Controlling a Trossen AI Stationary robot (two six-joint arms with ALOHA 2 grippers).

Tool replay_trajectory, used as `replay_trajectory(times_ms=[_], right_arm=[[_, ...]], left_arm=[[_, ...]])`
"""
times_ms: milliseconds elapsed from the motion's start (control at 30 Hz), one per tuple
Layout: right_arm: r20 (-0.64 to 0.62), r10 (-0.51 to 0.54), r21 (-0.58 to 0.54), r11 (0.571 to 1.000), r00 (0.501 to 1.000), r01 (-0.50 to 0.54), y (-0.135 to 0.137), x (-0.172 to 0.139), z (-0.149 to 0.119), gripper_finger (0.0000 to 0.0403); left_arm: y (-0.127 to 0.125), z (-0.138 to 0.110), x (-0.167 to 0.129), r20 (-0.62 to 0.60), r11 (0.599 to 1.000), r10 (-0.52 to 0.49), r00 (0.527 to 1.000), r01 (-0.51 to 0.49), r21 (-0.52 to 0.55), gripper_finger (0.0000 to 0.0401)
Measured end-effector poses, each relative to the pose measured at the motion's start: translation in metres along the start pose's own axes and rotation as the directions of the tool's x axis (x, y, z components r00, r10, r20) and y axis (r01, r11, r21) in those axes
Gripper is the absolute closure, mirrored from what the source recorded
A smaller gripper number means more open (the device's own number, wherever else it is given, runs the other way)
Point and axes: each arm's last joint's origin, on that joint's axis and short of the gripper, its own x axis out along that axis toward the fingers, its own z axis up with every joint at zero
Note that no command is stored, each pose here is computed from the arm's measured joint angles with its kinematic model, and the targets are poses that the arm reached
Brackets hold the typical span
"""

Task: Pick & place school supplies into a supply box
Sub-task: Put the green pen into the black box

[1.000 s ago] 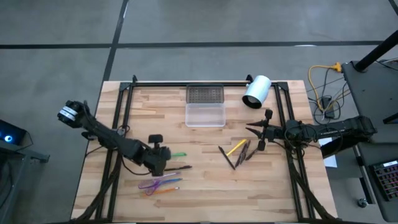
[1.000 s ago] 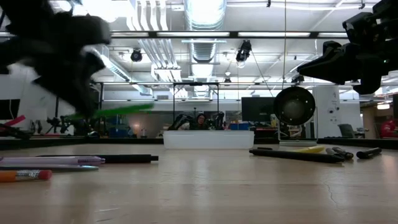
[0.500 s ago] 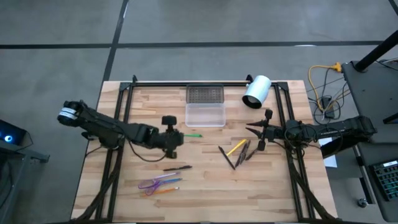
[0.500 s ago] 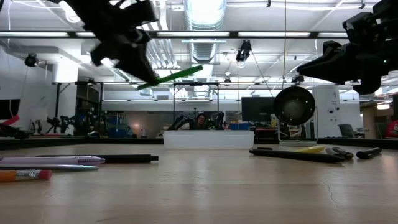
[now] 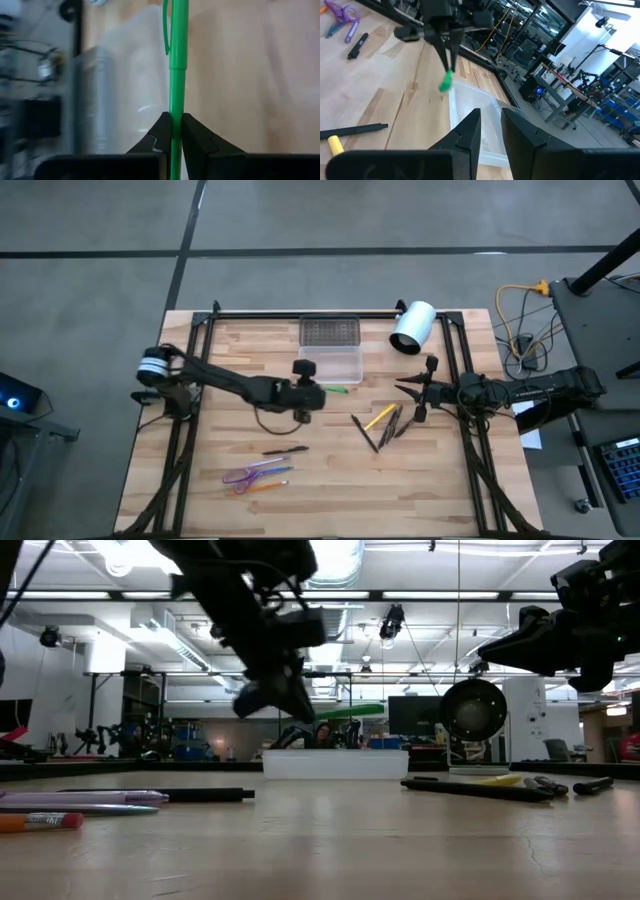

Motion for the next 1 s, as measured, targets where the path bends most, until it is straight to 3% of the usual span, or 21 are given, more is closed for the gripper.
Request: replay_trajectory(times_ms=[100, 233, 467, 1000], right_arm=[[0.0, 0.0, 0.001, 1.0, 1.0, 0.0, 0.0, 0.0, 0.0, 0.0335], [-0.005, 0.002, -0.001, 1.0, 1.0, -0.002, 0.0, 0.0, 0.0, 0.0335], [-0.007, 0.004, -0.003, 1.0, 1.0, -0.004, 0.0, 0.0, -0.001, 0.0335], [-0.008, 0.004, -0.003, 1.0, 1.0, -0.004, 0.0, 0.0, -0.001, 0.0335]], left_arm=[[0.007, 0.017, 0.004, -0.047, 0.997, 0.075, 0.996, -0.075, 0.015, 0.0394], [0.009, 0.036, 0.011, -0.039, 0.994, 0.103, 0.994, -0.104, -0.04, 0.0394], [0.005, 0.036, 0.026, -0.157, 0.944, 0.33, 0.931, -0.33, 0.025, 0.0394], [0.026, 0.024, 0.047, -0.223, 0.926, 0.373, 0.9, -0.376, 0.032, 0.039]])
